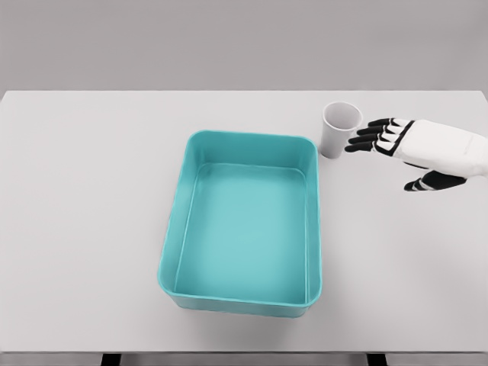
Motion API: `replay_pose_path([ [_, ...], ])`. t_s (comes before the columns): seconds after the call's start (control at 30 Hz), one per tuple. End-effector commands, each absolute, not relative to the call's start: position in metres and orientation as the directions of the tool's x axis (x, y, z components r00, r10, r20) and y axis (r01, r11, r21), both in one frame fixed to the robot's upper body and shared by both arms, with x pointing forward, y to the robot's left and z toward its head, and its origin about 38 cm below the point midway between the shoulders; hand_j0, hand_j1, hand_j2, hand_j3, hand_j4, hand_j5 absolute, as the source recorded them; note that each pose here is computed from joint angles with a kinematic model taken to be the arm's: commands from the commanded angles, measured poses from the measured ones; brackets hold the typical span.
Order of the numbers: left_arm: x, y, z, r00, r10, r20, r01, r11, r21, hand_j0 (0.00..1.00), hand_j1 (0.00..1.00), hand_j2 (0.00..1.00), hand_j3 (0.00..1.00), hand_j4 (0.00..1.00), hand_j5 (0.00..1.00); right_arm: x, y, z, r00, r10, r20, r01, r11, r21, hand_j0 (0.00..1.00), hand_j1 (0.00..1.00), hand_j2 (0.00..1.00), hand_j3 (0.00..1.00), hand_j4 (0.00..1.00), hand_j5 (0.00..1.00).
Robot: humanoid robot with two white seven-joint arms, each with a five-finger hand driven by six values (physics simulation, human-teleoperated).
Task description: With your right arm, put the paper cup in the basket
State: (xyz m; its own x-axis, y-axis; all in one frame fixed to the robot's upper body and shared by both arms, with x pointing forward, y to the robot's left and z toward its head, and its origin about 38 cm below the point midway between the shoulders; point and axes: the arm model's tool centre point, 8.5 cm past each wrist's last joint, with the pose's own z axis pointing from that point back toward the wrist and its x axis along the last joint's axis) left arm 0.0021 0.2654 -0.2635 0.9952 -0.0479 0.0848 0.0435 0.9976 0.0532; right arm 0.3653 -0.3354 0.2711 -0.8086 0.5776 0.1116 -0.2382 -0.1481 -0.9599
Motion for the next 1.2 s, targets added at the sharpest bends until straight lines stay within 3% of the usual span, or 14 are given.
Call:
replay_pose_path([
  [0.0,0.002,0.265,-0.263,0.995,-0.048,0.085,0.043,0.998,0.053,1.00,1.00,1.00,1.00,1.00,1.00,0.367,-0.339,0.271,-0.800,0.587,0.121,-0.246,-0.137,-0.960,1.00,1.00,1.00,1.00,1.00,1.00],
  [0.13,0.003,0.265,-0.263,0.995,-0.048,0.086,0.043,0.998,0.053,1.00,1.00,1.00,1.00,1.00,1.00,0.376,-0.337,0.262,-0.782,0.605,0.153,-0.244,-0.070,-0.967,1.00,1.00,1.00,1.00,1.00,1.00],
  [0.3,0.002,0.265,-0.263,0.995,-0.048,0.085,0.043,0.998,0.053,1.00,1.00,1.00,1.00,1.00,1.00,0.408,-0.370,0.238,-0.620,0.681,0.390,-0.314,0.241,-0.918,1.00,1.00,1.00,1.00,1.00,1.00],
  [0.4,0.002,0.265,-0.263,0.995,-0.048,0.085,0.043,0.998,0.053,1.00,1.00,1.00,1.00,1.00,1.00,0.415,-0.383,0.234,-0.513,0.601,0.612,-0.390,0.472,-0.790,1.00,1.00,1.00,1.00,1.00,1.00],
  [0.57,0.002,0.265,-0.263,0.995,-0.048,0.085,0.043,0.998,0.053,1.00,1.00,1.00,1.00,1.00,1.00,0.440,-0.379,0.210,-0.314,0.493,0.811,-0.447,0.677,-0.585,1.00,1.00,1.00,1.00,1.00,1.00],
  [0.63,0.002,0.265,-0.263,0.995,-0.048,0.085,0.043,0.998,0.053,1.00,1.00,1.00,1.00,1.00,1.00,0.451,-0.376,0.195,-0.266,0.396,0.879,-0.454,0.753,-0.476,1.00,1.00,1.00,1.00,1.00,1.00],
  [1.03,0.002,0.265,-0.263,0.995,-0.048,0.085,0.043,0.998,0.053,1.00,1.00,1.00,1.00,1.00,1.00,0.462,-0.382,0.148,-0.161,0.224,0.961,-0.417,0.867,-0.272,1.00,1.00,1.00,1.00,1.00,1.00],
  [1.17,0.002,0.265,-0.263,0.995,-0.048,0.085,0.043,0.998,0.053,1.00,1.00,1.00,1.00,1.00,1.00,0.463,-0.367,0.122,-0.124,0.182,0.976,-0.434,0.874,-0.218,1.00,1.00,1.00,1.00,1.00,1.00],
])
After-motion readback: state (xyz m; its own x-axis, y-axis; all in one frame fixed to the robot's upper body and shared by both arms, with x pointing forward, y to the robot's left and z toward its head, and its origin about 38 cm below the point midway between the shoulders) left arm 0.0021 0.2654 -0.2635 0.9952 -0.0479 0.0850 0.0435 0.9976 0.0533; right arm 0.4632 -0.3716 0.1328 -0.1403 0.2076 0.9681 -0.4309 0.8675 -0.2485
